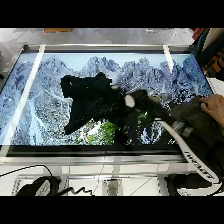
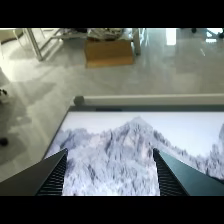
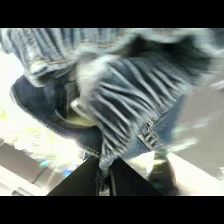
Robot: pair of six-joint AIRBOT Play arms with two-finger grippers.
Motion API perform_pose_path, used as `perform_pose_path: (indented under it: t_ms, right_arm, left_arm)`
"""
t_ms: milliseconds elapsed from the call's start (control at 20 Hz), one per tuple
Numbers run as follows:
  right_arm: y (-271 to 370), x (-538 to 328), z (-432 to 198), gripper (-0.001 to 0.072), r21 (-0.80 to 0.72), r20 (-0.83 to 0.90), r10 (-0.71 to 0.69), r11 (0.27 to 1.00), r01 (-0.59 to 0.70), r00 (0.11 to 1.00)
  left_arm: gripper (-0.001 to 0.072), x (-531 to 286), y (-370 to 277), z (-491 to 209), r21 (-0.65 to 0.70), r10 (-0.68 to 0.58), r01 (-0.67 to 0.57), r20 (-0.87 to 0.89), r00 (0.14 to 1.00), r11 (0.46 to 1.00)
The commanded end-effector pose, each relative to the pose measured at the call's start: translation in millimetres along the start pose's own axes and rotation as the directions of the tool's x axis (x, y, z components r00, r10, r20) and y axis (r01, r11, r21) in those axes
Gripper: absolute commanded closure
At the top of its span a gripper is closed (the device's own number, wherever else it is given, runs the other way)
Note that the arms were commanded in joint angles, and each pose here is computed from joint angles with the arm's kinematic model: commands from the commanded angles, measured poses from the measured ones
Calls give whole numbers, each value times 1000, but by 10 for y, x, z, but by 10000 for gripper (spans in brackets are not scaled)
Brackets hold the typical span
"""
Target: Fold the clothes and pants, and hang the long-sleeved shirts on hangers.
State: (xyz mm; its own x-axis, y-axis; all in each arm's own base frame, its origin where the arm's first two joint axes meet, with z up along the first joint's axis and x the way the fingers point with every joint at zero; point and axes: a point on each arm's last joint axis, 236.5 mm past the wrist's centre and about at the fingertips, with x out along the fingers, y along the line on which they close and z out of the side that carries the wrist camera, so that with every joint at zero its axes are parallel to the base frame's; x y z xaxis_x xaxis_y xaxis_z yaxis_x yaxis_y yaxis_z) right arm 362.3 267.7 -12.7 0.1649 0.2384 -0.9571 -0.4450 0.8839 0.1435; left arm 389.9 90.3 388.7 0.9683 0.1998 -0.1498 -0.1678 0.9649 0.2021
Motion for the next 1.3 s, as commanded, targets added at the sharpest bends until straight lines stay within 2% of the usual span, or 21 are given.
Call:
perform_pose_path:
  t_ms: [0, 150, 300, 400, 550, 650, 700, 850, 900, 1100, 1250]
  right_arm:
    - [-582, -541, 102, 686, -32, 45, -61, 998, 63, 997]
    - [-980, -993, 138, 686, -5, 134, -54, 998, 55, 990]
    - [-1324, -1300, 99, 685, 65, 190, -66, 996, 55, 979]
    - [-1488, -1350, 33, 685, 107, 182, -80, 992, 61, 980]
    - [-1557, -1357, 28, 685, 123, 185, -87, 990, 65, 979]
    - [-1523, -1364, 96, 685, 121, 212, -76, 991, 51, 974]
    - [-1520, -1374, 145, 685, 123, 233, -74, 991, 46, 970]
    - [-1536, -1390, 225, 684, 125, 265, -81, 991, 49, 961]
    - [-1535, -1389, 221, 684, 125, 264, -81, 991, 49, 961]
    - [-1530, -1387, 215, 684, 125, 261, -78, 991, 47, 962]
    - [-1497, -1387, 224, 684, 126, 265, -64, 992, 31, 962]
  left_arm:
    - [105, 165, -103, -420, -30, -43, 39, -154, 987, 999]
    - [105, 343, -262, -1102, -159, -108, 49, -390, 915, 986]
    - [105, 422, -535, -1774, -258, -217, 71, -599, 771, 963]
    - [105, 432, -764, -2088, -307, -305, 123, -664, 682, 944]
    - [105, 270, -1094, -2552, -389, -413, 173, -704, 578, 905]
    - [105, -22, -1402, -2966, -456, -507, 228, -719, 475, 860]
    - [105, -182, -1580, -3145, -498, -562, 262, -709, 427, 827]
    - [105, -709, -2160, -3615, -633, -735, 379, -624, 267, 675]
    - [105, -851, -2253, -3799, -652, -749, 382, -627, 215, 655]
    - [105, -1224, -2480, -4385, -689, -747, 332, -661, 76, 644]
    - [106, -1283, -2674, -4545, -681, -748, 392, -663, 29, 618]
